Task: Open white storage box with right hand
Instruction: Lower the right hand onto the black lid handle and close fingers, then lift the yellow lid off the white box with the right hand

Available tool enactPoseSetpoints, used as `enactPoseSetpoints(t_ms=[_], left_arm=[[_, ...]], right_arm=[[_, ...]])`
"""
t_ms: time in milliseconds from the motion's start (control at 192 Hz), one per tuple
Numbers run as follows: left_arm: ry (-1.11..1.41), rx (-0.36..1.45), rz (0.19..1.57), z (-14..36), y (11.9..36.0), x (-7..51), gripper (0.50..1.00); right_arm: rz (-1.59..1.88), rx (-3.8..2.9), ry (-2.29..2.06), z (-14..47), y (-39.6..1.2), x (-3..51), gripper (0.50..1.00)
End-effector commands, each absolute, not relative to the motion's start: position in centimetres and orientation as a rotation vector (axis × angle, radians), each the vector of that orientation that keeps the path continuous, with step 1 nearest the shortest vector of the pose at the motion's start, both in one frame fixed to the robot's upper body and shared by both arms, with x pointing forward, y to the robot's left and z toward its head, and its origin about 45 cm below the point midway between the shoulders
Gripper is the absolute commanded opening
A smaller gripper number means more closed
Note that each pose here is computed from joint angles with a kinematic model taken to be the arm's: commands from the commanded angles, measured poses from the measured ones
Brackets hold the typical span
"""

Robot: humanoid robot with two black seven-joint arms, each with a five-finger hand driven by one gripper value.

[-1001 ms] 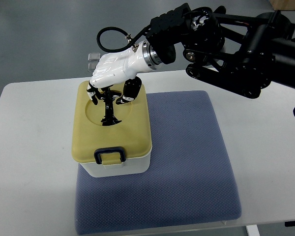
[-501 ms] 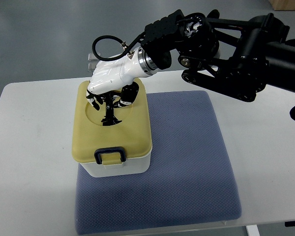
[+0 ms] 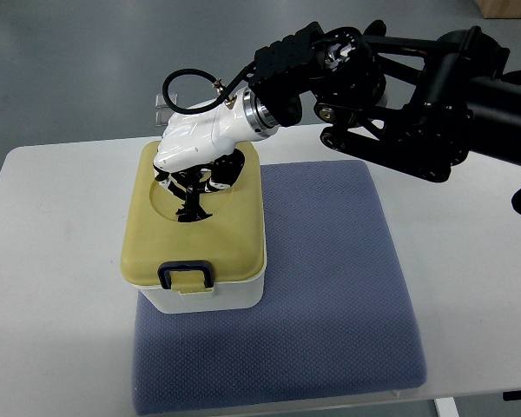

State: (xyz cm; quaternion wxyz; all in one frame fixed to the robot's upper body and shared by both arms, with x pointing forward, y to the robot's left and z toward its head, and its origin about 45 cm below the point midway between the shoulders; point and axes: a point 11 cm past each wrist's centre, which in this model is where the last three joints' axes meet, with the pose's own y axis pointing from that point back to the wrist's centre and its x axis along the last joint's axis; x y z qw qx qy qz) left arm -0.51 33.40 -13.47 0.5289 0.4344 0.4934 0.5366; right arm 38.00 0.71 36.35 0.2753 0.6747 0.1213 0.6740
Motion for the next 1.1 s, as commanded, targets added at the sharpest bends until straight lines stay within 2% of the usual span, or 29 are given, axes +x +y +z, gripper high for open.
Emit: enactPoseSetpoints(t_ms=[0,391,855,1095], left_arm=[[1.178,1.038,1.281,-13.5,33.4,-0.5,1.0],[1.178,1.038,1.281,-13.5,33.4,-0.5,1.0],[1.178,1.038,1.281,-13.5,33.4,-0.5,1.0],[1.179,1.037,1.283,-13.5,33.4,-0.5,1.0]], right_arm=[[1.829,1.82,0.327,36.5,0.8,37.9,0.5],[1.939,1.835,0.32,38.6,-0.6,38.1,0.5],[1.947,1.753,0.182,42.3,-9.6,40.1,0.5],[1.867,1.734,0.087,41.5,-14.7,41.2,0.5]])
